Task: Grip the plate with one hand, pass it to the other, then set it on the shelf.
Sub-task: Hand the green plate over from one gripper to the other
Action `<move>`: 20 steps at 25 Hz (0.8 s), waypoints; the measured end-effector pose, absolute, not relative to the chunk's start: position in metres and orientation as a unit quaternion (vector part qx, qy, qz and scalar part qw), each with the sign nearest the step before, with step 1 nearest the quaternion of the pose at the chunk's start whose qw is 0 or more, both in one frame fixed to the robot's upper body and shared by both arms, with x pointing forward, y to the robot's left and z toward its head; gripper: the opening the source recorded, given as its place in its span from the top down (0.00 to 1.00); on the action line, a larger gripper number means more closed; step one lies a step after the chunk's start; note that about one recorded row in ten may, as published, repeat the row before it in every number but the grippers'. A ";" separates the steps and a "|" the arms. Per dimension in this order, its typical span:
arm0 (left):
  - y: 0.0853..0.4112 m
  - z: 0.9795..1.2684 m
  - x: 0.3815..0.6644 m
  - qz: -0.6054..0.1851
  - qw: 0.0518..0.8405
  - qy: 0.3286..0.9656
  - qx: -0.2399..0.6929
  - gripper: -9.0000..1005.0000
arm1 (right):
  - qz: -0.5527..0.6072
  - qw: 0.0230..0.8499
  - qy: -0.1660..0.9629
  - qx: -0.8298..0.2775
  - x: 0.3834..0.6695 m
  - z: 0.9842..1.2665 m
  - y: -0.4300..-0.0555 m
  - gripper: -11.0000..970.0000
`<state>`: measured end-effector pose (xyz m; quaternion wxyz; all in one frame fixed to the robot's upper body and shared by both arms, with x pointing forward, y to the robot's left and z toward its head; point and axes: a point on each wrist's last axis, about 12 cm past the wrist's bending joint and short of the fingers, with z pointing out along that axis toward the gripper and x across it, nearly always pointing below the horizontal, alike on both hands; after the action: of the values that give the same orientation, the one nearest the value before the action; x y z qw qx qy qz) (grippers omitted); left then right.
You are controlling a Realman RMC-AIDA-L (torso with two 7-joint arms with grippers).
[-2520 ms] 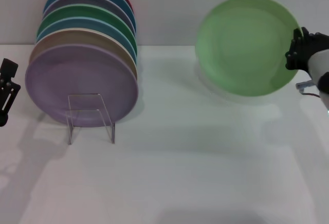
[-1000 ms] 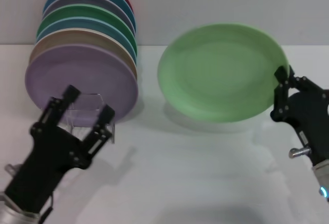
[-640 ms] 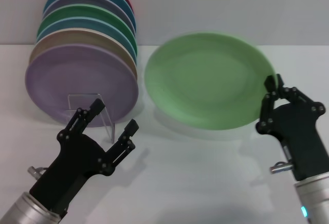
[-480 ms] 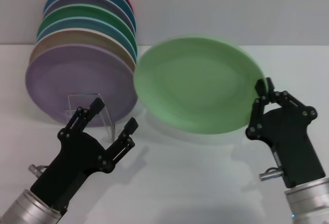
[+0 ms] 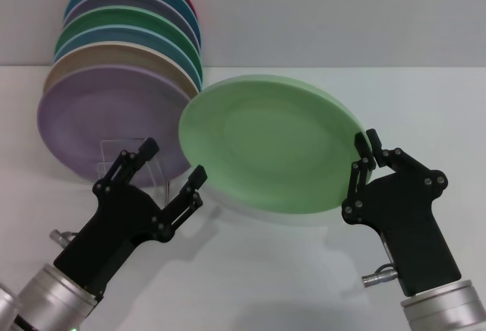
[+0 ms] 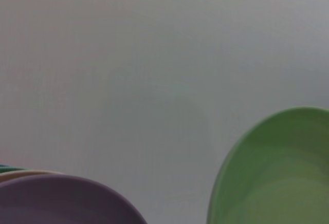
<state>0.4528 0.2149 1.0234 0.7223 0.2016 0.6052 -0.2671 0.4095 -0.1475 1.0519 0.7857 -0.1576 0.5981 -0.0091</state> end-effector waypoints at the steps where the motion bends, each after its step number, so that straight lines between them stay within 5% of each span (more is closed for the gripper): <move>1: 0.214 1.024 0.455 -0.266 0.723 0.605 0.202 0.19 | -0.010 0.786 0.598 -0.157 0.409 1.052 -0.148 0.96; 20: 0.207 1.028 0.471 -0.265 0.718 0.606 0.217 0.19 | -0.007 0.783 0.597 -0.172 0.404 1.050 -0.145 0.97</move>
<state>0.4707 0.2073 1.0276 0.7181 0.2168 0.6058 -0.2650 0.4044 -0.1450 1.0499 0.7833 -0.1724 0.5972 -0.0069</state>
